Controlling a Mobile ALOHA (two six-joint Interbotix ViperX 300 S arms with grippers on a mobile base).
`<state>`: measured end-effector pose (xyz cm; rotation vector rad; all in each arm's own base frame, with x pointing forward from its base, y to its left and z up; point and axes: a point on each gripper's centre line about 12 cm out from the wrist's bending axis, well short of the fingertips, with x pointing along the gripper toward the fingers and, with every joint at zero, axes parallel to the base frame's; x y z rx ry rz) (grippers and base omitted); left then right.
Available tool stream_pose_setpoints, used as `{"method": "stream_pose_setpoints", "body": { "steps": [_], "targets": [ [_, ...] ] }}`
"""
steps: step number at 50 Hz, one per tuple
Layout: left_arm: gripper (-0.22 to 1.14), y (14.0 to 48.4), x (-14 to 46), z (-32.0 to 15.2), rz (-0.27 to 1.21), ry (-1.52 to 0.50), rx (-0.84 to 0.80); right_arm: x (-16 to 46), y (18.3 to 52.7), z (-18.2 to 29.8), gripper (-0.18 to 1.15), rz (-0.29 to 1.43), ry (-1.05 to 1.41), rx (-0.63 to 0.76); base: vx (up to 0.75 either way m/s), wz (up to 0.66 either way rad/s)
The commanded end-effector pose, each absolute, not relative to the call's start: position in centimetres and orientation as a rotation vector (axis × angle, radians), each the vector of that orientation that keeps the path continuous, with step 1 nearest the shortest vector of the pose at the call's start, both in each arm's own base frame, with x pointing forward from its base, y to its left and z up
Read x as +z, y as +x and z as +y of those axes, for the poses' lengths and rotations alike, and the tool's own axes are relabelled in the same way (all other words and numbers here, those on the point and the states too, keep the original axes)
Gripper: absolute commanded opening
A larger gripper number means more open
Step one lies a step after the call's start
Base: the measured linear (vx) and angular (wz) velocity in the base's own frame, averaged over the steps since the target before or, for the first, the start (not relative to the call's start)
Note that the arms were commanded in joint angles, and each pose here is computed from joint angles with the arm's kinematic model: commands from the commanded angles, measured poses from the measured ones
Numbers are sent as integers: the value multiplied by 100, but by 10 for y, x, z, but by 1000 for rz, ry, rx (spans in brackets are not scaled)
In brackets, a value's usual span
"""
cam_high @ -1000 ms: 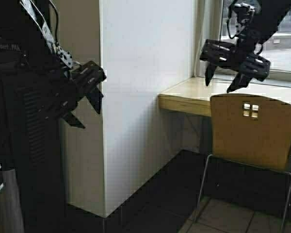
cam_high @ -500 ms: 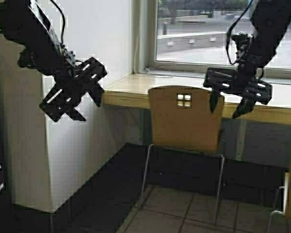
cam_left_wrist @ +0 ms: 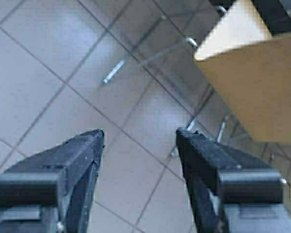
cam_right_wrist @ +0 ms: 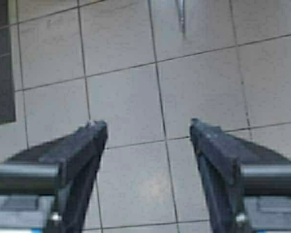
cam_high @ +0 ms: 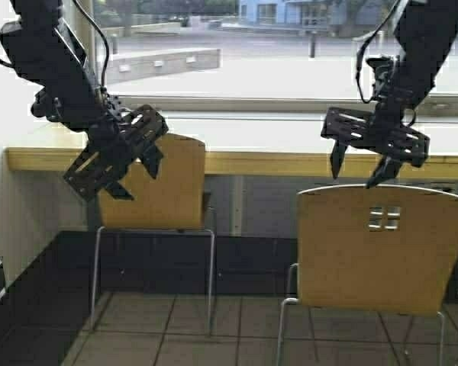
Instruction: Push the chairs under the table
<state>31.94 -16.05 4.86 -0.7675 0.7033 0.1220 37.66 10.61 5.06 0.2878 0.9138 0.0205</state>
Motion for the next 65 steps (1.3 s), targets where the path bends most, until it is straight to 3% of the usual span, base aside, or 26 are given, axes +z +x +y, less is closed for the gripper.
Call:
{"method": "stream_pose_setpoints", "body": {
  "steps": [1, 21, 32, 38, 45, 65],
  "targets": [
    [83, 327, 57, -164, 673, -784, 107, 58, 384, 109, 89, 889, 315, 16, -5, -47],
    [83, 326, 47, -163, 691, -770, 118, 38, 371, 102, 89, 923, 383, -63, 1, -37],
    [83, 334, 50, -168, 683, -796, 116, 26, 361, 94, 89, 907, 568, -235, 14, -21],
    [83, 341, 53, -179, 691, -886, 131, 22, 355, 92, 89, 886, 717, -365, 16, -17],
    [83, 351, 53, -197, 705, -1020, 152, 29, 365, 102, 89, 858, 846, -421, 20, -11],
    [83, 353, 30, -200, 682, -1304, 354, 31, 380, 138, 89, 934, 1030, -412, 24, -5]
  ]
}}
